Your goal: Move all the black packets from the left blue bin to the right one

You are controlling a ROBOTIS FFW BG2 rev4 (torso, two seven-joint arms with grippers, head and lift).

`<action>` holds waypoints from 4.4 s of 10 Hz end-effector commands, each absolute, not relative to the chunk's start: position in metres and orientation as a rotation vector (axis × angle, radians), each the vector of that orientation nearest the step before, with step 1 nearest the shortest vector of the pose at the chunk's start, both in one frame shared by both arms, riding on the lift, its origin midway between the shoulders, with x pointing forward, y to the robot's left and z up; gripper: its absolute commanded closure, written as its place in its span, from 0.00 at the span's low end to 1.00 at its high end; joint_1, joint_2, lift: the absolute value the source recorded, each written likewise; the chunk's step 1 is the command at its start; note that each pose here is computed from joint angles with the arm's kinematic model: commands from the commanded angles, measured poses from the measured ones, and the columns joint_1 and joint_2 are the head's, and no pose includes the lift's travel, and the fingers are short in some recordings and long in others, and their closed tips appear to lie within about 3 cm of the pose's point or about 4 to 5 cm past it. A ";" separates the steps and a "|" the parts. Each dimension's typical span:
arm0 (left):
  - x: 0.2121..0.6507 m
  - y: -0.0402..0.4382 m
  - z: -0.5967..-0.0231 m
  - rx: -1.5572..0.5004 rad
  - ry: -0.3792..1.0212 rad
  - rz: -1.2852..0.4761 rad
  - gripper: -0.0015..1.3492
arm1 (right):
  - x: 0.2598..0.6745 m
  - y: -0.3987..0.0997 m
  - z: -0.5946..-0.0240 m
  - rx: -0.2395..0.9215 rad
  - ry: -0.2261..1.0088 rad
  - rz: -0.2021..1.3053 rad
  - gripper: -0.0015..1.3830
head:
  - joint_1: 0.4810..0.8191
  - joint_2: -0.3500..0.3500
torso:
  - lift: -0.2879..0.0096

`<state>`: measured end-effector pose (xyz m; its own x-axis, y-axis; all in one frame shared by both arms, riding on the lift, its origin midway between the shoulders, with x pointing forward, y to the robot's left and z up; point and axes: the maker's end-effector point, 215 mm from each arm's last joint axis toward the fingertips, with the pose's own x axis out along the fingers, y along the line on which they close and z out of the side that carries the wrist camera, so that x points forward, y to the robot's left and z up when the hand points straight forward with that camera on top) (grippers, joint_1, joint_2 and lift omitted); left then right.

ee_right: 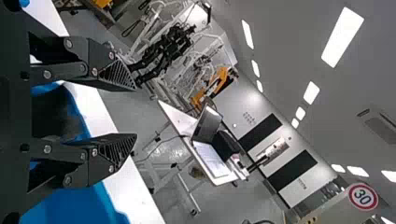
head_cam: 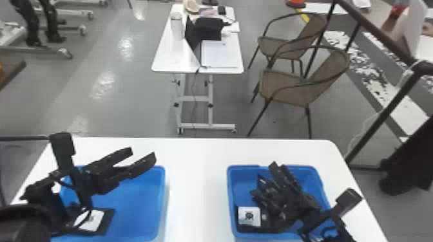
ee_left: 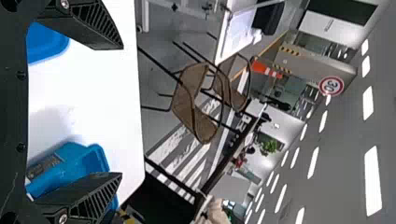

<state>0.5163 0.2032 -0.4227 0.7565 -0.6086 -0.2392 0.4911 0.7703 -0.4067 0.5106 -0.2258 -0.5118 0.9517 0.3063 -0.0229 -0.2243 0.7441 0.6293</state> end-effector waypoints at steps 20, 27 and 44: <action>0.421 0.378 -0.609 0.015 1.079 -0.311 0.90 | 0.495 -0.282 -0.465 0.737 -0.038 0.201 0.12 | 0.63 0.68 | 0.97; 0.512 0.176 -0.442 0.050 0.590 -0.797 0.90 | 0.517 -0.243 -0.428 0.705 -0.078 0.315 0.12 | 0.63 0.49 | 0.97; 0.531 -0.048 -0.381 -0.030 0.406 -1.255 0.90 | 0.556 -0.099 -0.365 0.578 -0.039 0.613 0.80 | 0.63 0.29 | 0.97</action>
<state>0.5316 -0.0470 -0.3807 0.2518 -0.9255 -0.2831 0.9160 0.3223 -0.2390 0.5567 -0.1030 -0.3667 0.8199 0.5387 0.1941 -0.5565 0.6699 0.4914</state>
